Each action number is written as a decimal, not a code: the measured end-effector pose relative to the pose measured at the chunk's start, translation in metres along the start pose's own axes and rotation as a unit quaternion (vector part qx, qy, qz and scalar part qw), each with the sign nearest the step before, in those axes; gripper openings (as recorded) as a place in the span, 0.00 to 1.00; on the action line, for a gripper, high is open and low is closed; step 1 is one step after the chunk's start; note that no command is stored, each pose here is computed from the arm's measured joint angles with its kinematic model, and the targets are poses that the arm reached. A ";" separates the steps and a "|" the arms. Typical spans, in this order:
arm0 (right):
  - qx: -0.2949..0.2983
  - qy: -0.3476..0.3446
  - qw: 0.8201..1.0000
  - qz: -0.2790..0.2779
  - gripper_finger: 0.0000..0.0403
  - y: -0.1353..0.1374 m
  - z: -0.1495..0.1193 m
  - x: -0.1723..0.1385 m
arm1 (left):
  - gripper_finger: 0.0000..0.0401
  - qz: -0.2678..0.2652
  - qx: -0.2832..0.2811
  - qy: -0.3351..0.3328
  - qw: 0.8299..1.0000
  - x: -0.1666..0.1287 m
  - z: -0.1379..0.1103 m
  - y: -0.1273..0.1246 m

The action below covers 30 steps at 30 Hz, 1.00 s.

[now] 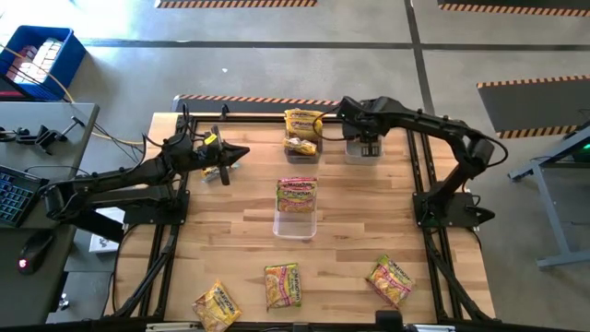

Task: Sort Maruchan noodles
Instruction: Put the blue noodle pack into the white bin

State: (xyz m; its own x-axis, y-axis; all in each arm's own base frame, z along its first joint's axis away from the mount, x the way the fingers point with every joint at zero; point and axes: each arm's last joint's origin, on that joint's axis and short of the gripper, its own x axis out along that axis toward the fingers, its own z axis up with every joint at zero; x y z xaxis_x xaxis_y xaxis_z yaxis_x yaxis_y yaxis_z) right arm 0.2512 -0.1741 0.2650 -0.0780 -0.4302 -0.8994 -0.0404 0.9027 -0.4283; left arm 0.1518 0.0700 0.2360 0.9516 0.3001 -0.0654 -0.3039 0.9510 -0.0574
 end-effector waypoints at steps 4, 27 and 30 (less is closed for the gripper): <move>0.008 0.007 1.000 0.005 0.17 -0.004 -0.009 0.016 | 0.00 0.005 0.001 -0.004 1.000 0.000 0.001 0.000; -0.006 0.021 0.999 0.042 0.10 -0.011 -0.013 0.024 | 0.00 0.004 0.002 -0.011 1.000 0.000 0.002 0.000; -0.011 0.029 0.998 0.049 0.10 -0.010 -0.009 0.032 | 0.00 0.004 0.001 -0.011 1.000 0.000 0.002 0.000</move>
State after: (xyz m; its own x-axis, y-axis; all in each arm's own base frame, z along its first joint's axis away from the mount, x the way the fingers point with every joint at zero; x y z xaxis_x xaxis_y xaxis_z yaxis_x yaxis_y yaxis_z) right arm 0.2401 -0.1973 0.2415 -0.1403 -0.3404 -0.9298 -0.0509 0.9403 -0.3366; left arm 0.1521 0.0705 0.2381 0.9496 0.3102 -0.0441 -0.3123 0.9484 -0.0541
